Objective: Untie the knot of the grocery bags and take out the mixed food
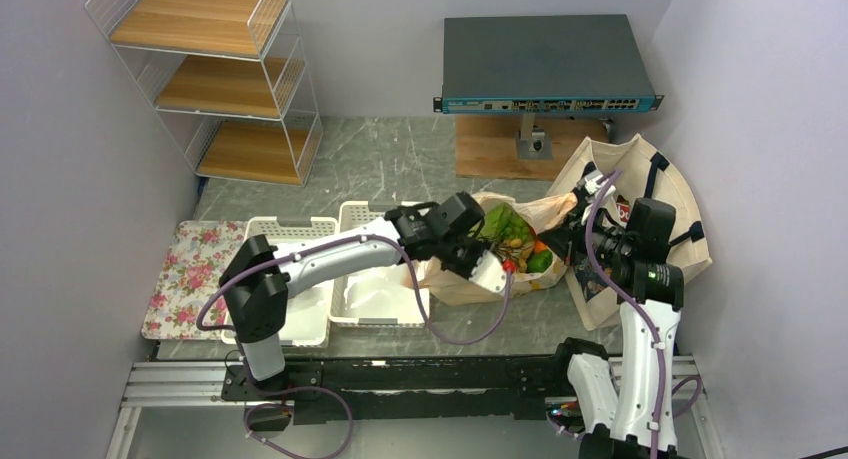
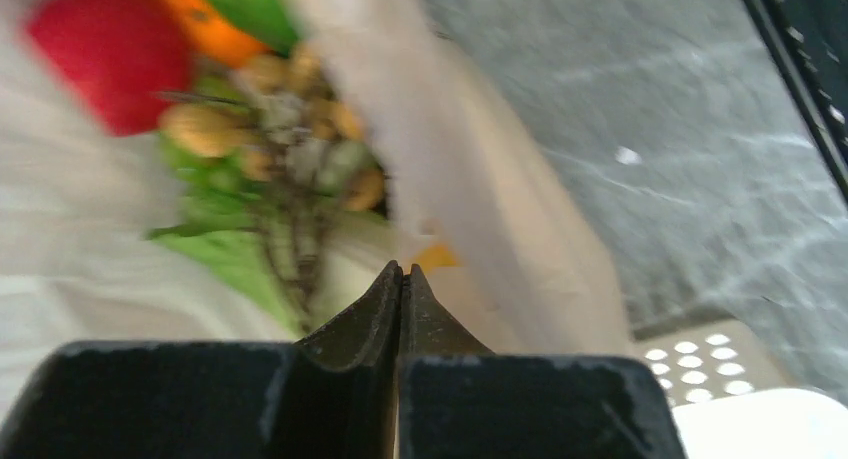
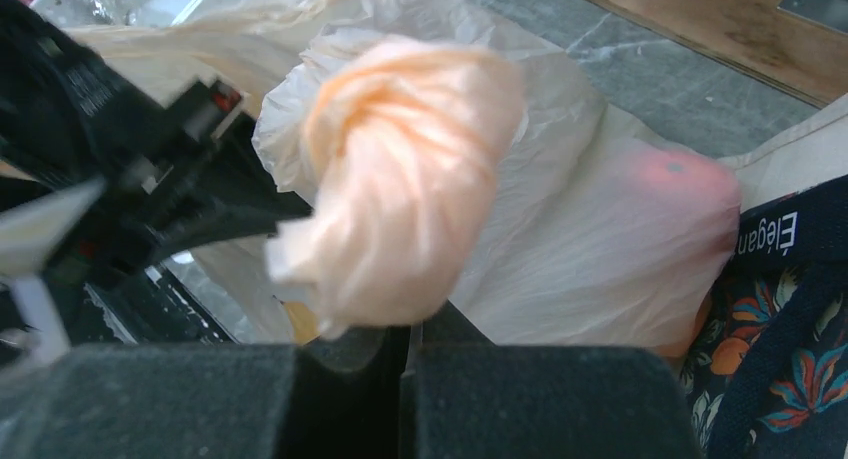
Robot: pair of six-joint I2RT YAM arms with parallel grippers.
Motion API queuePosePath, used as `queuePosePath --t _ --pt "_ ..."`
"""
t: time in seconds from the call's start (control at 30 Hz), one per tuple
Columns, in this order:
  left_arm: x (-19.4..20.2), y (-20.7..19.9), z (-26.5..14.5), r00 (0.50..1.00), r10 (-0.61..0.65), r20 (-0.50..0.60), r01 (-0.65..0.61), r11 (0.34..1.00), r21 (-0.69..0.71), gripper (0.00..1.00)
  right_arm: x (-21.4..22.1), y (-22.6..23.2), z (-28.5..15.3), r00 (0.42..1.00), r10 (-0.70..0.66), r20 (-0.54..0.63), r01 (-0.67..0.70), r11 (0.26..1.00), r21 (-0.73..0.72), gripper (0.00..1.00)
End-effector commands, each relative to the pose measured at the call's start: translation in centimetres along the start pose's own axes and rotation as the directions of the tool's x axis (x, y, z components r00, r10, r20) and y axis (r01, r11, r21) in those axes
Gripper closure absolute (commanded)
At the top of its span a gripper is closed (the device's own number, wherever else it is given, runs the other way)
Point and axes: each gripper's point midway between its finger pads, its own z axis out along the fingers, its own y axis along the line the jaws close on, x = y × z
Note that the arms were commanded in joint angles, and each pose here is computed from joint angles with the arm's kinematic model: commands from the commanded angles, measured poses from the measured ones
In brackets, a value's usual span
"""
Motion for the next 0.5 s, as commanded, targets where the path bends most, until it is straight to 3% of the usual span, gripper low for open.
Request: queuePosePath --t 0.0,0.1,0.2,0.37,0.47 --pt "0.1 -4.0 0.6 0.992 0.122 0.001 -0.122 0.986 0.111 0.94 -1.1 -0.1 -0.1 0.998 -0.031 0.048 0.030 0.999 0.019 1.00" --pt "0.3 -7.2 0.6 0.995 0.095 0.004 -0.093 0.972 0.215 0.90 -0.8 -0.1 -0.1 0.998 -0.043 0.047 0.042 0.999 0.024 1.00" --pt "-0.3 -7.1 0.6 0.999 0.032 0.004 -0.033 0.977 0.211 0.85 -0.5 0.0 -0.2 0.997 -0.068 0.039 0.067 0.998 0.021 1.00" --pt "-3.1 0.6 -1.9 0.980 -0.160 0.120 0.162 0.987 -0.008 0.62 0.3 0.0 -0.5 0.992 -0.125 0.009 0.124 0.992 0.027 1.00" --pt "-3.0 3.9 -2.9 0.974 -0.179 0.142 0.199 0.970 -0.141 0.58 0.6 0.3 -0.6 0.991 -0.131 0.004 0.130 0.991 0.021 1.00"
